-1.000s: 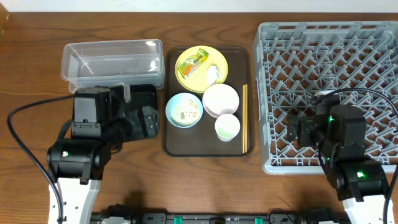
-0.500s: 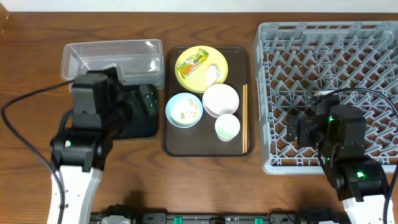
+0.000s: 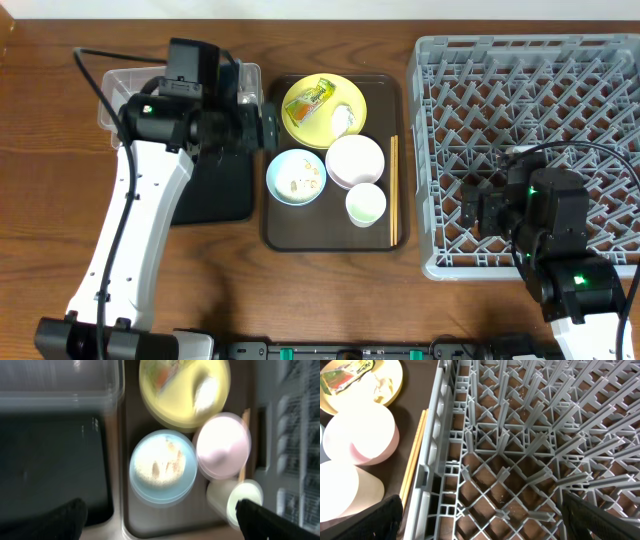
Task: Sort waste into correct bins and load items into the dishwasher rack
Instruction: 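Raise the left arm and move the left gripper over the yellow plate, then grasp the white crumpled tissue on the yellow plate with the left gripper, then carry the tissue left and drop it into the clear plastic bin, then grasp the green snack wrapper on the yellow plate with the left gripper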
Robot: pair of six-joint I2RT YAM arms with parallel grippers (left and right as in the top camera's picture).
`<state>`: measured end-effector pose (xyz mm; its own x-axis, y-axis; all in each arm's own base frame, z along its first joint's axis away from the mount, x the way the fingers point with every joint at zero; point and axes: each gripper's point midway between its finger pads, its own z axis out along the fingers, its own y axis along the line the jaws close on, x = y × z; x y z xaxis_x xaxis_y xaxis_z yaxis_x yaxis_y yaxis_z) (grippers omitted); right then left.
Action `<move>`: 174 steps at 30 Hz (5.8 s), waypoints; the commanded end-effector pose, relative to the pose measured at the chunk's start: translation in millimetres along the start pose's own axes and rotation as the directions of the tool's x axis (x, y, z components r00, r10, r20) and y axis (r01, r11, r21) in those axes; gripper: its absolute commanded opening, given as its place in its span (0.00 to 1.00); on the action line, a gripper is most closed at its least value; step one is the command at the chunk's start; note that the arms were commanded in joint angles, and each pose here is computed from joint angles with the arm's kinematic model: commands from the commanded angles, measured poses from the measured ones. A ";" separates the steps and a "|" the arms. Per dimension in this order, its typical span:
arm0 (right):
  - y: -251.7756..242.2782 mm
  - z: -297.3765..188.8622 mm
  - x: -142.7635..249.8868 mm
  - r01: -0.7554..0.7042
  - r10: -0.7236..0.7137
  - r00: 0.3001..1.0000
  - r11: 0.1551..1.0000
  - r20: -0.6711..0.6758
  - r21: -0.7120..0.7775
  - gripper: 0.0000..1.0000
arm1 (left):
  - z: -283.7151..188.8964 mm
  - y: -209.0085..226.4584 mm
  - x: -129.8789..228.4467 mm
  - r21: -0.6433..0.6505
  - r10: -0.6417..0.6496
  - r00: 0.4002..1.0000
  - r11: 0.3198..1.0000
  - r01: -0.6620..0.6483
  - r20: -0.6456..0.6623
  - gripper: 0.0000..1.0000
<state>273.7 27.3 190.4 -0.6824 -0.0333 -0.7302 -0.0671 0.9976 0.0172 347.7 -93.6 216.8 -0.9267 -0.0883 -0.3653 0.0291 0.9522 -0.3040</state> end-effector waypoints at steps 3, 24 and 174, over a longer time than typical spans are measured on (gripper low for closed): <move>4.2 -0.9 -3.1 0.012 -0.012 1.000 1.000 -0.003 -0.013 0.99 | -7.4 -7.0 -17.9 0.020 0.055 0.996 0.998 -0.056 0.071 0.98; 4.2 -0.3 -1.7 0.012 -0.012 1.000 1.000 -0.009 -0.013 0.99 | 137.3 -92.4 -87.1 0.131 0.246 0.937 0.950 -0.284 0.248 1.00; 3.6 -0.6 8.1 0.005 -0.006 0.999 1.000 -0.050 -0.011 0.99 | 244.7 -19.6 -88.2 -0.132 0.594 0.791 0.804 -0.580 0.144 0.87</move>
<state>266.1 26.5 178.3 -0.7270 -0.0376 -0.6856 -0.0658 0.9977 0.0151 519.2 -176.0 44.5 -0.6660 0.4425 -0.6005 0.5034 0.8607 0.0760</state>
